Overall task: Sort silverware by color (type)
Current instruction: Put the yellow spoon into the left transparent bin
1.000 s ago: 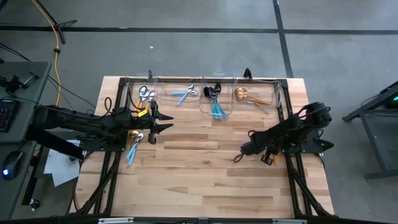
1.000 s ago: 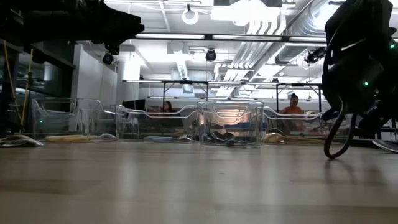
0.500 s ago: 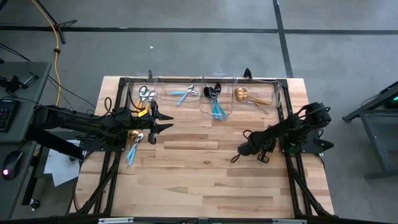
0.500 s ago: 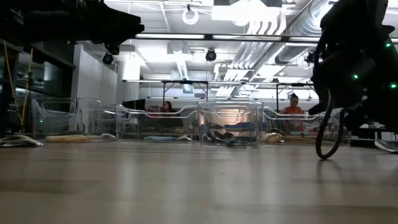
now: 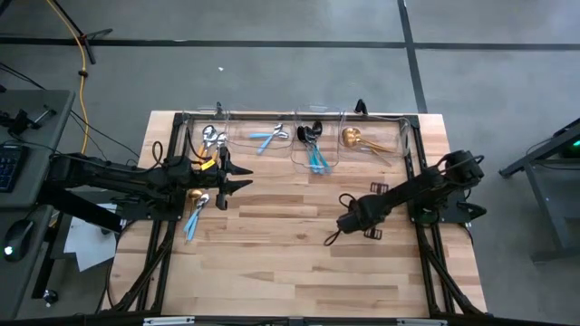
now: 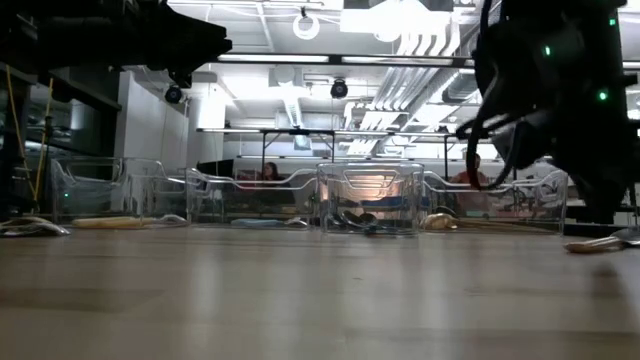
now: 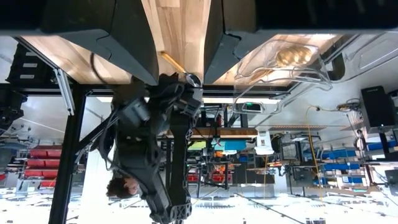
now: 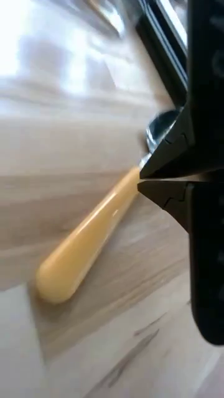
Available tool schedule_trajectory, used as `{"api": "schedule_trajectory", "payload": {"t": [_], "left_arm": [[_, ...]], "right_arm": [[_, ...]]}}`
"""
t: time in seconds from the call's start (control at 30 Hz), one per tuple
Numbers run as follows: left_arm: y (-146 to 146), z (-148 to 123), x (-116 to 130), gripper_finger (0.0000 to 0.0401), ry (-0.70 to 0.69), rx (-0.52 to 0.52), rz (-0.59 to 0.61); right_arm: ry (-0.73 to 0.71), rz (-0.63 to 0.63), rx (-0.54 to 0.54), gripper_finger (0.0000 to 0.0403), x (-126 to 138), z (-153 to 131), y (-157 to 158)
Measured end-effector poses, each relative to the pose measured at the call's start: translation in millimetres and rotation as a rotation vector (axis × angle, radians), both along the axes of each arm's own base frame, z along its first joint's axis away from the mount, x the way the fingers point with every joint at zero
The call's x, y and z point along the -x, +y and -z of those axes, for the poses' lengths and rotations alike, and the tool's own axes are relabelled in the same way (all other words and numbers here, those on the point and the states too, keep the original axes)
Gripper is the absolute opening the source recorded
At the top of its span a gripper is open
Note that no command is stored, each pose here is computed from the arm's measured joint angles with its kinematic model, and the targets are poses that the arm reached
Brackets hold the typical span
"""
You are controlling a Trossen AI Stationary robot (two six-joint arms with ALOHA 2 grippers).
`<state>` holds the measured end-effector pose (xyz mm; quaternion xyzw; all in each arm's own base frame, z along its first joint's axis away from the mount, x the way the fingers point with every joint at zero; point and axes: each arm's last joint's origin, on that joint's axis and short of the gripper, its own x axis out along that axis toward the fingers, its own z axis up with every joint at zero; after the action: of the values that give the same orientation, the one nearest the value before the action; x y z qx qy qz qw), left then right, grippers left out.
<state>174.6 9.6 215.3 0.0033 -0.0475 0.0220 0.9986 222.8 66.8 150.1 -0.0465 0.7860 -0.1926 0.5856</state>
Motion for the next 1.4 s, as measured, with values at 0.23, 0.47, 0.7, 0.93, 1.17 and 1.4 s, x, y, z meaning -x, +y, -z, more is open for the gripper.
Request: {"api": "schedule_trajectory", "payload": {"t": [0.23,0.47,0.7,0.93,1.17,1.4], "left_arm": [[0,1,0,0.0120,0.010,0.021,0.002],[0,3,0,0.0120,0.032,0.028,0.002],[0,3,0,0.0120,0.028,0.012,0.001],[0,3,0,0.0120,0.028,0.011,0.001],[0,3,0,0.0120,0.028,0.011,0.001],[0,3,0,0.0120,0.028,0.011,0.001]], "right_arm": [[-0.025,-0.027,0.013,0.0000,6,-15,0],[-0.157,0.005,-0.036,0.0000,32,-11,-9],[-0.210,0.030,-0.109,0.0048,49,-10,-20],[-0.166,-0.007,-0.137,0.0150,54,-2,-29],[-0.155,0.008,-0.134,0.0195,48,5,-32],[-0.137,0.018,-0.134,0.0197,41,15,-34]]}}
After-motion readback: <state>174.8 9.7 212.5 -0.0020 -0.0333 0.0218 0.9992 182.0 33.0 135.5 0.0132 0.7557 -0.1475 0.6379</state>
